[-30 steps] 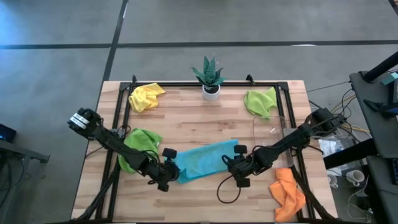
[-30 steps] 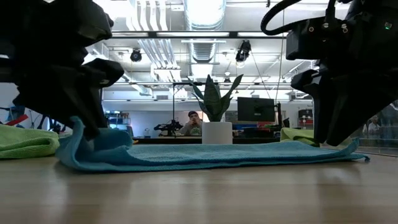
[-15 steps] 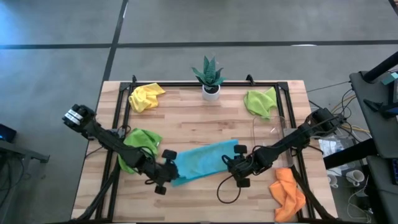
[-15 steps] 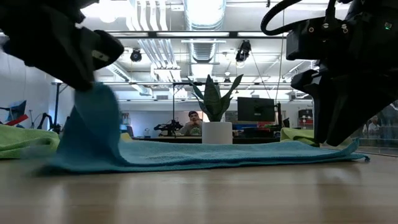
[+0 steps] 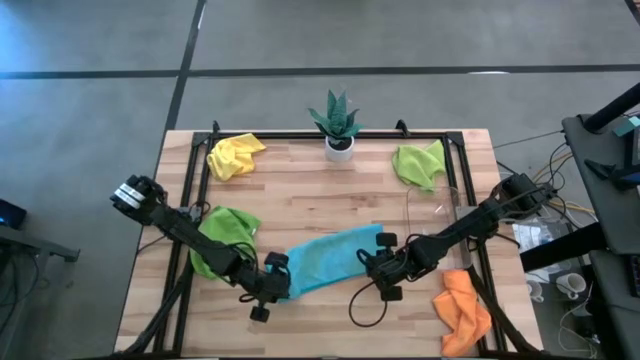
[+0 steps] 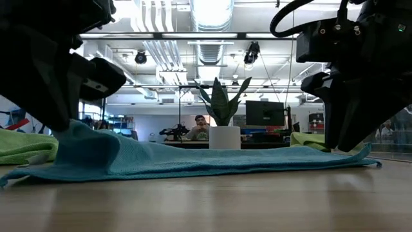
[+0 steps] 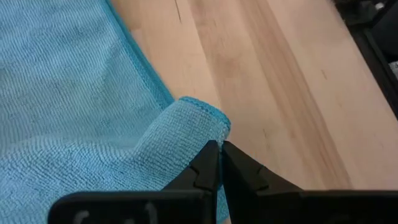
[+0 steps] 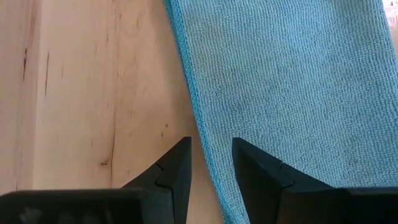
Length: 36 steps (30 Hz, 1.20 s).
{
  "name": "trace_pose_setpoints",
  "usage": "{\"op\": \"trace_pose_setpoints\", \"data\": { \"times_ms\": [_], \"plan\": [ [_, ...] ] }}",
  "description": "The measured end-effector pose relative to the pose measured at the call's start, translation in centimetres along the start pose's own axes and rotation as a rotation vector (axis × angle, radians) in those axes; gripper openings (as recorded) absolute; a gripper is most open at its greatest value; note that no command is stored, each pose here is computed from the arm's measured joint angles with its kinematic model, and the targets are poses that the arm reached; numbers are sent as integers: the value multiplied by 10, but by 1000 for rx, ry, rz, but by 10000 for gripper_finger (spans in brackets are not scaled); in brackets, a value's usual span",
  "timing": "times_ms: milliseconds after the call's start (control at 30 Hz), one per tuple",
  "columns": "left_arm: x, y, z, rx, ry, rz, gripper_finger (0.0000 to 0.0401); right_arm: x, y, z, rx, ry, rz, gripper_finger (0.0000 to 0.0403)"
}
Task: Fold microfiber towels
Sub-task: Fold the blue towel on the table
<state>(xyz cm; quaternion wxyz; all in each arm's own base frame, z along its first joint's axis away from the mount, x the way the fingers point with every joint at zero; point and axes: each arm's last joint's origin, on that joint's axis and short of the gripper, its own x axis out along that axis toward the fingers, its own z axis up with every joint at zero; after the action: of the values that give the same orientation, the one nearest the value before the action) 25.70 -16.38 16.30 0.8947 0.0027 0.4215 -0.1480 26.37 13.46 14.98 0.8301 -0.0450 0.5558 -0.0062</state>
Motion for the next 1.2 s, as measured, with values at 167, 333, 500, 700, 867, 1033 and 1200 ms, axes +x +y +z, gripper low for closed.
{"op": "trace_pose_setpoints", "data": {
  "times_ms": [167, 333, 500, 700, 867, 1033, 1200],
  "plan": [
    [1, 1, -6, -21, 37, -16, 0, 0, 0, 0, 0, 0, 0, 111],
    [10, 3, -18, -42, 94, -3, 0, 1, -1, 0, 4, -4, 0, 111],
    [21, 3, -23, -39, 119, 7, 0, 2, -2, 2, 14, -22, 5, 112],
    [24, 3, -24, -38, 125, 3, 0, 12, -7, -4, 40, -62, 16, 112],
    [22, 2, -25, -44, 152, -58, 0, 15, -11, -14, 48, 11, 2, 112],
    [22, 2, -27, -44, 174, -72, 0, 7, -14, -20, 23, 162, -31, 112],
    [22, 1, -27, -44, 176, -75, 0, -2, -13, -6, -3, 140, -50, 112]
  ]
}}
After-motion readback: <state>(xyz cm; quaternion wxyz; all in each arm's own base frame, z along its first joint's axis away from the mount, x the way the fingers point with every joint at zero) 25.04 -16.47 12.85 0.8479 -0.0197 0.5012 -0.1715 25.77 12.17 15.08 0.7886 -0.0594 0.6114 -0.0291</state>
